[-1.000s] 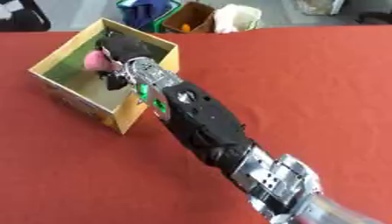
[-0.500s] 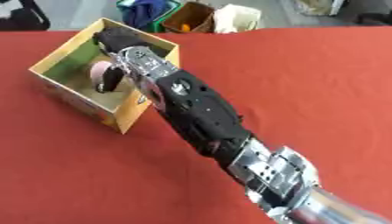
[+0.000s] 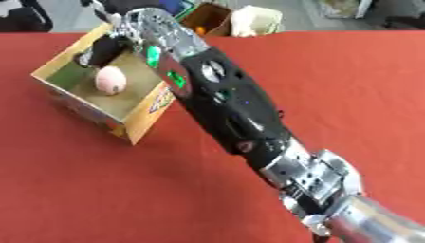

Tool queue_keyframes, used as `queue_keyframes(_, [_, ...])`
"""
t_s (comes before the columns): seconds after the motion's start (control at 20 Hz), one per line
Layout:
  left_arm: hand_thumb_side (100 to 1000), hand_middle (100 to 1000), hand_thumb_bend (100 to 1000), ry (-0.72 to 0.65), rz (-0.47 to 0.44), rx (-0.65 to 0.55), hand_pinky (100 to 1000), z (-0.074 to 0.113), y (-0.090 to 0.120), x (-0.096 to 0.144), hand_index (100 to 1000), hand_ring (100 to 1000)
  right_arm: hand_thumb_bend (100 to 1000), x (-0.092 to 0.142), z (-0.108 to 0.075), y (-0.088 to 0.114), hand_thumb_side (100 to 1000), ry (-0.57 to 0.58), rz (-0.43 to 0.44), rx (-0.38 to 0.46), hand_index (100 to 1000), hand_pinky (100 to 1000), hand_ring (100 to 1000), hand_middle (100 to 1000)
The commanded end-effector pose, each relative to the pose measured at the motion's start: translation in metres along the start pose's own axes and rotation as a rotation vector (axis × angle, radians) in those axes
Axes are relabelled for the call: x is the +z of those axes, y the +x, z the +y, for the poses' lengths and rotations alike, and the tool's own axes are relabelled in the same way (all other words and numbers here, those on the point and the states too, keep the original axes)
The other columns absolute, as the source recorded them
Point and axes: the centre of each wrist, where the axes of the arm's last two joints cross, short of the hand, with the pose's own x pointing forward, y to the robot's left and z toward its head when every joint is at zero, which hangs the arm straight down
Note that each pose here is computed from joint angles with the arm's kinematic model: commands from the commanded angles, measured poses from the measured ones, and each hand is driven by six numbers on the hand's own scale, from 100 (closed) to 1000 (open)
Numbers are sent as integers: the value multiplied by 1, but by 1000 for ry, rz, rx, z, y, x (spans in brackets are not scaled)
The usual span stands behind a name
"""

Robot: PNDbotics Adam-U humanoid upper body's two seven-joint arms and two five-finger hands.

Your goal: Pick up objects on the table and place them in the box.

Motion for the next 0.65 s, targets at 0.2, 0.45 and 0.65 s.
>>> queue_keyframes(0.2, [486,237,100,1,-42,5,210,-1,8,-7,335,251,161,85,-70,-1,586,-392,-75,-224,809,361,617,570])
queue_keyframes(0.45, [485,237,100,2,-48,8,210,-3,9,-8,335,251,100,117,-63,-32,614,-615,-77,-491,788,406,649,605])
queue_keyframes(0.65, [486,238,100,12,-55,4,210,-2,10,-10,335,251,100,133,-42,-62,620,-696,-46,-618,795,462,683,642])
